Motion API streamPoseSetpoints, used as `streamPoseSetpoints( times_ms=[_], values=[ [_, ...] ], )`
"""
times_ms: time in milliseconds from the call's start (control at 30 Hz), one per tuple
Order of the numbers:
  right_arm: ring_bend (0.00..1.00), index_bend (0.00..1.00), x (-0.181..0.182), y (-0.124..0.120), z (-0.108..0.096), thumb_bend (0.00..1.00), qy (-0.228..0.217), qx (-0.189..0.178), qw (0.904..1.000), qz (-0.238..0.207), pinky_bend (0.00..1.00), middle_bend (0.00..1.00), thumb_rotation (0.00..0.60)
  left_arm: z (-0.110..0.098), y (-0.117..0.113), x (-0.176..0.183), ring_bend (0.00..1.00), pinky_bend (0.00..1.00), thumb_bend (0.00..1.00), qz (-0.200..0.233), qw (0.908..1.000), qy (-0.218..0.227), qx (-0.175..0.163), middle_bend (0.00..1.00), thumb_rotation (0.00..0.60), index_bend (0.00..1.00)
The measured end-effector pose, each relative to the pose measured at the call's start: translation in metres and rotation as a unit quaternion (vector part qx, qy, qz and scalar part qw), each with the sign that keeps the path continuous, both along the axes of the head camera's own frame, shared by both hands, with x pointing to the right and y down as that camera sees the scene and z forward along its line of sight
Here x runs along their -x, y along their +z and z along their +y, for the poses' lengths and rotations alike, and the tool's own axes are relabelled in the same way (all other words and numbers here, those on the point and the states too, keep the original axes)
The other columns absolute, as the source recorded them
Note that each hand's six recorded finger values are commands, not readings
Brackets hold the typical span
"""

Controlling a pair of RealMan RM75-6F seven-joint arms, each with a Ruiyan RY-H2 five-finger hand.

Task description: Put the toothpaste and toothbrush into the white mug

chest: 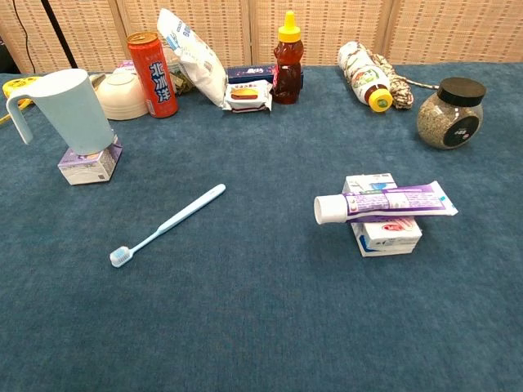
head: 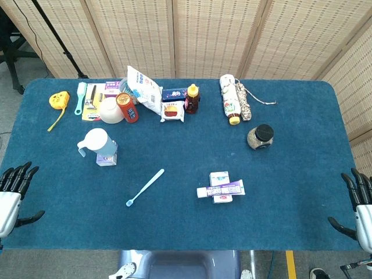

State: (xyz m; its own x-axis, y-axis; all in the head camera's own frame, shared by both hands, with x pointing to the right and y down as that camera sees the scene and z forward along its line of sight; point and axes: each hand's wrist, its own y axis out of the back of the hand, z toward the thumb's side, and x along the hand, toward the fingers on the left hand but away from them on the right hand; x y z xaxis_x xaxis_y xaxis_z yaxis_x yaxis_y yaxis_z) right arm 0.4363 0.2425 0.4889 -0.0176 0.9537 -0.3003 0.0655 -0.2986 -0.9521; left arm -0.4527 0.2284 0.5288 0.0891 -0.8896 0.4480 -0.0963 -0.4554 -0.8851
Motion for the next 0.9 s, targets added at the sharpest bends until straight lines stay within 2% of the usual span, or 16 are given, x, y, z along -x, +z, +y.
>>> streamPoseSetpoints(
  times_ms=[267, 400, 500, 700, 900],
  values=[
    [0.0, 0.0, 0.001, 0.002, 0.0, 0.0, -0.001, 0.001, 1.0, 0.005, 0.0, 0.0, 0.6, -0.002, 0.001, 0.0, 0.0, 0.0, 0.0, 0.008, 0.9999, 0.005, 0.007, 0.0, 0.6, 0.0],
    [0.0, 0.0, -0.001, 0.003, 0.0, 0.0, 0.004, 0.003, 0.9999, 0.009, 0.0, 0.0, 0.6, -0.012, 0.001, -0.004, 0.0, 0.0, 0.0, 0.015, 0.9998, 0.01, 0.0, 0.0, 0.6, 0.0],
    [0.0, 0.0, -0.002, 0.007, -0.002, 0.0, 0.007, 0.008, 0.9999, 0.012, 0.0, 0.0, 0.6, -0.027, 0.004, -0.008, 0.0, 0.0, 0.0, 0.012, 0.9998, 0.016, 0.0, 0.0, 0.6, 0.0],
    [0.0, 0.0, -0.005, 0.011, -0.005, 0.0, 0.013, 0.013, 0.9997, 0.012, 0.0, 0.0, 0.6, -0.075, 0.014, -0.028, 0.0, 0.0, 0.0, 0.022, 0.9988, 0.043, -0.001, 0.0, 0.6, 0.0],
    [0.0, 0.0, -0.008, 0.017, -0.008, 0.0, 0.02, 0.021, 0.9994, 0.019, 0.0, 0.0, 0.6, -0.117, 0.038, -0.052, 0.0, 0.0, 0.0, 0.044, 0.9962, 0.069, 0.029, 0.0, 0.6, 0.0]
  ],
)
